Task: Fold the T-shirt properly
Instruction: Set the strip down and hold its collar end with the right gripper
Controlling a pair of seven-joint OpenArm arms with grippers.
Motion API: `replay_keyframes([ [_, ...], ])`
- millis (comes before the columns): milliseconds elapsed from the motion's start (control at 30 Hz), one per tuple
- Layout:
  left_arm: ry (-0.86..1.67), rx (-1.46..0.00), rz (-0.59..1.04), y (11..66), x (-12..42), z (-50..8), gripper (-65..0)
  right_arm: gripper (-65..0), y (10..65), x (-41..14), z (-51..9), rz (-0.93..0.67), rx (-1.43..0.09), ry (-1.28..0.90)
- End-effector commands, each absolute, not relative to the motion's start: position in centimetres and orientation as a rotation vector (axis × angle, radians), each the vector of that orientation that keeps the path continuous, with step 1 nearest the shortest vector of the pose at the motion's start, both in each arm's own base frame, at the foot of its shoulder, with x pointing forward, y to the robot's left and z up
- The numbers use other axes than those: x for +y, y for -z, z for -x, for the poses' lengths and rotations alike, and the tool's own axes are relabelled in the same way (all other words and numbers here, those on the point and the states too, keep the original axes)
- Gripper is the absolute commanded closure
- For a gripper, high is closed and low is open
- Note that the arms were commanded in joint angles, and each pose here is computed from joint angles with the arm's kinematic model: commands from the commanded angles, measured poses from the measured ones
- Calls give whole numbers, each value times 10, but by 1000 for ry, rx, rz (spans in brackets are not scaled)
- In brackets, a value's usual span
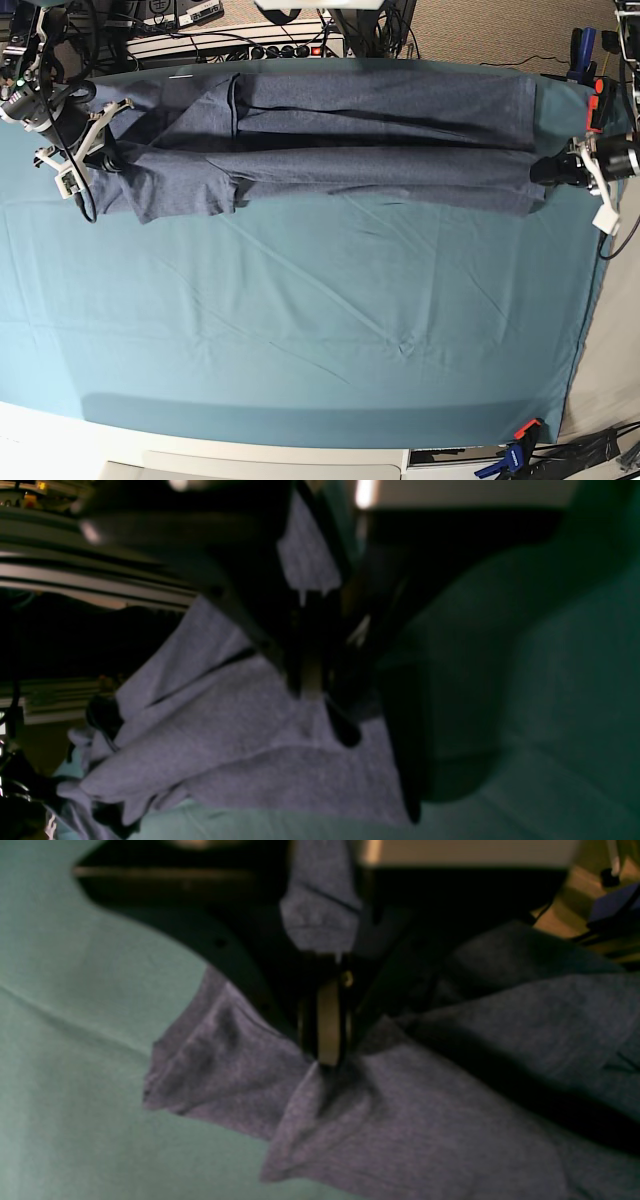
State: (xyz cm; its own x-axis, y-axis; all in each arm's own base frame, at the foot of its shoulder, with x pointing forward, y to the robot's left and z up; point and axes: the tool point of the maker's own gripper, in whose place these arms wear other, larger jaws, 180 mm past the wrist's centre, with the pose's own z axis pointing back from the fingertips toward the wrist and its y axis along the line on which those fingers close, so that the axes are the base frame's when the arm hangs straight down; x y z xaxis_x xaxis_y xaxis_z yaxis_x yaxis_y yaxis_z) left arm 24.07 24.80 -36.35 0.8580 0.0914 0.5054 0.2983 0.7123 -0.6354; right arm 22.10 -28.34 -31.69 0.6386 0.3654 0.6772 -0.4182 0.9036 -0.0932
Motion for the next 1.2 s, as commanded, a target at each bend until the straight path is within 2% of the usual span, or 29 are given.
replay_keyframes([
  [0,141,-581,767,349,256,-249,0,0,305,-289,-226,-50,-781,-462],
  [567,141,-577,767,350,255,-248,0,0,324,-292,-199,-59,-681,-455],
  [867,113,-510,770,367,255,-222,0,0,335,-290,-181,-77,-628,-448],
  [1167,110,-503,770,369,255,-219,0,0,345,-283,-165,-108,-598,-420],
])
